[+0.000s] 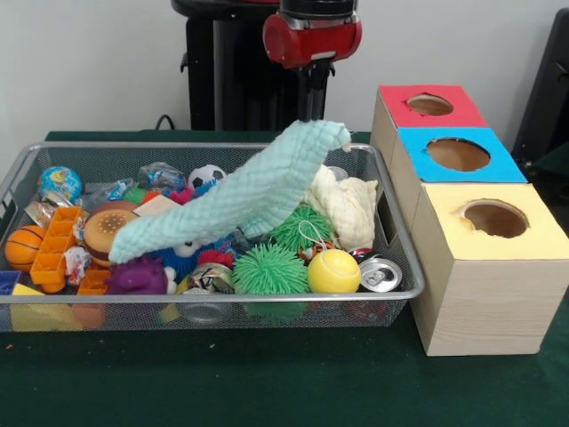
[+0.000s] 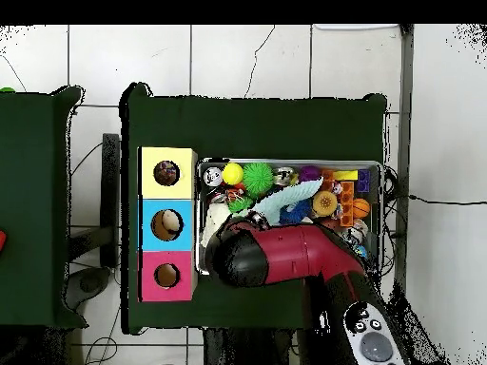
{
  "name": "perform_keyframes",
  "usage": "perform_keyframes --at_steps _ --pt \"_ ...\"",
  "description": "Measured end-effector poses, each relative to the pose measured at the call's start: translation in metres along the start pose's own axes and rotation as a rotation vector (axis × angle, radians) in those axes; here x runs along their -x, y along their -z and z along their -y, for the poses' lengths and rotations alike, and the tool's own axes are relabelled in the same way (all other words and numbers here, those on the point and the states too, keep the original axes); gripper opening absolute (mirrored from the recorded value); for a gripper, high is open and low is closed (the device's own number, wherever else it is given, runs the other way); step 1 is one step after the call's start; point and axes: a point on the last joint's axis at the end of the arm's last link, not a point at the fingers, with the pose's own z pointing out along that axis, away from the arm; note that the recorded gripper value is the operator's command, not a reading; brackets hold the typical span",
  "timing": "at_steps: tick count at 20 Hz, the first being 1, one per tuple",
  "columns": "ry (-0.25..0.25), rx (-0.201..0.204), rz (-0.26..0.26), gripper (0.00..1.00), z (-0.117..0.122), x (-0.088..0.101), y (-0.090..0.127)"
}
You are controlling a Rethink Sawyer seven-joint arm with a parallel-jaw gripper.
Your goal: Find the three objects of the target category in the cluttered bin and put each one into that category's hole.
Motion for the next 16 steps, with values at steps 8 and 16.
perform_keyframes --at_steps 8,16 --pt "-0.034 -0.002 0.002 0.0 -0.007 -0.023 -0.01" --pt "-0.047 0.014 -0.024 0.0 -0.015 -0.041 -0.017"
